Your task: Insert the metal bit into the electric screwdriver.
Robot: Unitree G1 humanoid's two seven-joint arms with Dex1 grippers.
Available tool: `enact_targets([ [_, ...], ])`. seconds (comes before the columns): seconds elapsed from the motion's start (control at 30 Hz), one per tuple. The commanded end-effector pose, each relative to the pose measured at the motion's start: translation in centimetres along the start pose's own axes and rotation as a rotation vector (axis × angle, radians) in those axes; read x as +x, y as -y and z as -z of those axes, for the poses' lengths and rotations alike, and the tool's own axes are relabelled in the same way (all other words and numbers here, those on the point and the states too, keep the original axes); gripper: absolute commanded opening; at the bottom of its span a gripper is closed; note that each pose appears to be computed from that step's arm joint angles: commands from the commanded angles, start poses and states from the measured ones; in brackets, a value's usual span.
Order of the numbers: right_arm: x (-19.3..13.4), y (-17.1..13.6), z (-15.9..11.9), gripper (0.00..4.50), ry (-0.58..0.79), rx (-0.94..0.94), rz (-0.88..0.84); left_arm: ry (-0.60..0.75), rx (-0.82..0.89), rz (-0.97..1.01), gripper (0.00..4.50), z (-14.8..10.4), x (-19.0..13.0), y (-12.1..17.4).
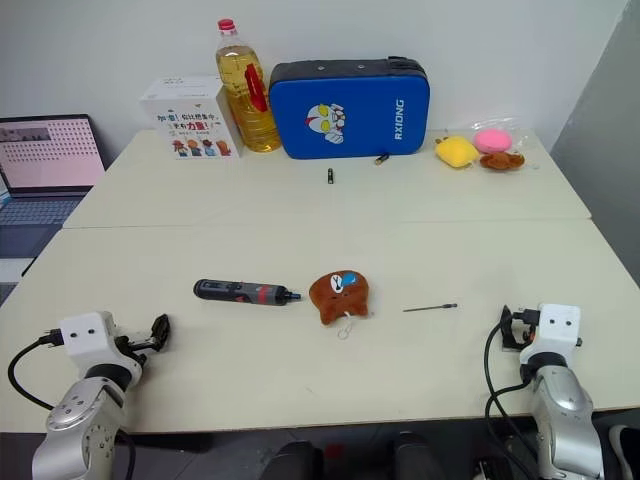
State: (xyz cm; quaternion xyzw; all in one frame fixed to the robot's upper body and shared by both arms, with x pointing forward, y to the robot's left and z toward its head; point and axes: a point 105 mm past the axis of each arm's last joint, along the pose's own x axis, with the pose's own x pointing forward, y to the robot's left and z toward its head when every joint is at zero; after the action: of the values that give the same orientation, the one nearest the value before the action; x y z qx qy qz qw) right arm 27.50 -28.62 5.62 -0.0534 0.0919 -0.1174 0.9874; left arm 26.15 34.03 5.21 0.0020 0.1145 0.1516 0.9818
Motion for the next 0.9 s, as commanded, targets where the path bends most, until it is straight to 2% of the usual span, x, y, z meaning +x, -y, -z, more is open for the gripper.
enact_targets([
  [0.03, -0.1, 0.3, 0.4, 4.47, -0.016, -0.017, 0.017, 0.001, 0.007, -0.001, 4.50, -0.3, -0.2, -0.4],
  [0.2, -0.2, -0.2, -0.4, 4.47, 0.012, -0.058, -0.022, 0.008, -0.001, 0.002, 4.50, -0.8, -0.3, -0.9],
  [0.3, -0.1, -2.3, -2.4, 4.47, 0.071, -0.124, -0.200, 0.045, 0.002, 0.116, 4.50, -2.4, -0.7, -0.5],
  [0.43, -0.4, -5.1, -5.4, 4.47, 0.142, -0.192, -0.429, 0.113, 0.037, 0.311, 4.50, -6.1, -2.0, 0.6],
  [0.57, -1.1, -8.7, -9.0, 4.47, 0.215, -0.246, -0.698, 0.126, 0.161, 0.547, 4.50, -10.1, -3.6, 2.4],
  [0.67, -2.2, -11.9, -10.2, 4.47, 0.241, -0.325, -0.911, 0.105, 0.224, 0.727, 4.50, -12.1, -5.0, 4.5],
  [0.8, -4.0, -16.2, -10.5, 4.47, 0.276, -0.449, -1.177, 0.049, 0.304, 0.976, 4.50, -12.9, -7.2, 8.2],
  [0.9, -4.6, -18.4, -10.9, 4.47, 0.309, -0.480, -1.274, 0.023, 0.336, 1.085, 4.50, -12.8, -8.2, 10.0],
])
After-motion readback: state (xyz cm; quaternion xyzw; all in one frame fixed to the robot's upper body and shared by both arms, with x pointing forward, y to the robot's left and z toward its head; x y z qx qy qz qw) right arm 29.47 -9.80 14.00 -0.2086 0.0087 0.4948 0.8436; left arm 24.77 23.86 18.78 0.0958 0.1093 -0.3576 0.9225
